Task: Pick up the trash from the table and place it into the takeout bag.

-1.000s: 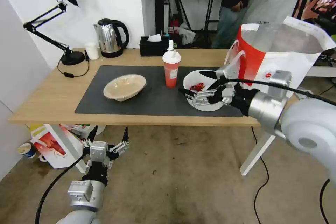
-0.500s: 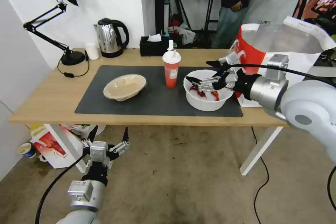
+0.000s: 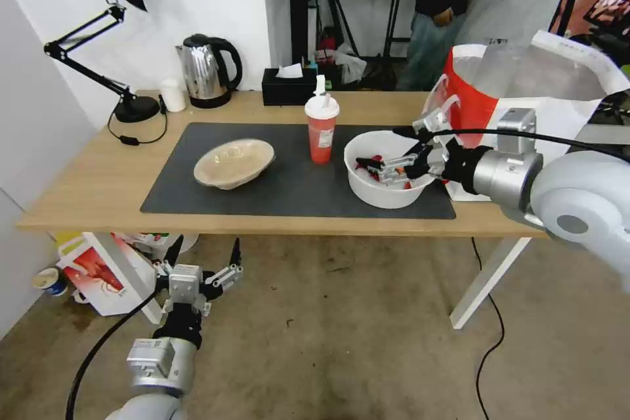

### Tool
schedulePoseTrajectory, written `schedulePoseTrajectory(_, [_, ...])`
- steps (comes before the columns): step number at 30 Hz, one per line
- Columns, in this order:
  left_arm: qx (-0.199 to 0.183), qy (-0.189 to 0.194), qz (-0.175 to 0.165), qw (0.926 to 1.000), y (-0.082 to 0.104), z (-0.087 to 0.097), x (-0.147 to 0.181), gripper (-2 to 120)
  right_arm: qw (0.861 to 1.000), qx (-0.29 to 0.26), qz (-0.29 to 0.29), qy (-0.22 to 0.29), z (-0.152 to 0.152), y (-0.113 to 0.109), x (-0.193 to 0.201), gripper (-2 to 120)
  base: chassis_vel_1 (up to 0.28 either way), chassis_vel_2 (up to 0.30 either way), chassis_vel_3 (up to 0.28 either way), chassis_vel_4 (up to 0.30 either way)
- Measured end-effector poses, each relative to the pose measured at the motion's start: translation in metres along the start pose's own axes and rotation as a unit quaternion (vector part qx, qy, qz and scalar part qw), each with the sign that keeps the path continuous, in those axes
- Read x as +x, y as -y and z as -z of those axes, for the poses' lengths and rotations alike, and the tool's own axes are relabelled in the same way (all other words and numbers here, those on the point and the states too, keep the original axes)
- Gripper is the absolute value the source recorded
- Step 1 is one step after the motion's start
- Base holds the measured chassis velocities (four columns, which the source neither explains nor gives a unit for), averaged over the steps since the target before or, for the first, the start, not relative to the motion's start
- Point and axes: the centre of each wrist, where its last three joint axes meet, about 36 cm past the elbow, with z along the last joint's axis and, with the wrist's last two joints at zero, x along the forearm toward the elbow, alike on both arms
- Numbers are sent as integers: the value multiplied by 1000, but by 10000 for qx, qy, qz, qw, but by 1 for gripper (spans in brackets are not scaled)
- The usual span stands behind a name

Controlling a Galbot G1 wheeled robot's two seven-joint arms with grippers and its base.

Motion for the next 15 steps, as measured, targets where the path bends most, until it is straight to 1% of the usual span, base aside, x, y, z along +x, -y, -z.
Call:
schedulePoseTrajectory(5, [0, 0, 0, 10000, 0, 0, 0, 100, 9997, -60, 91, -208, -3, -1, -4, 100, 0, 0, 0, 0])
schedulePoseTrajectory(15, [0, 0, 0, 10000, 0, 0, 0, 100, 9986, -206, 124, -463, 0, 9, -5, 100, 0, 0, 0, 0])
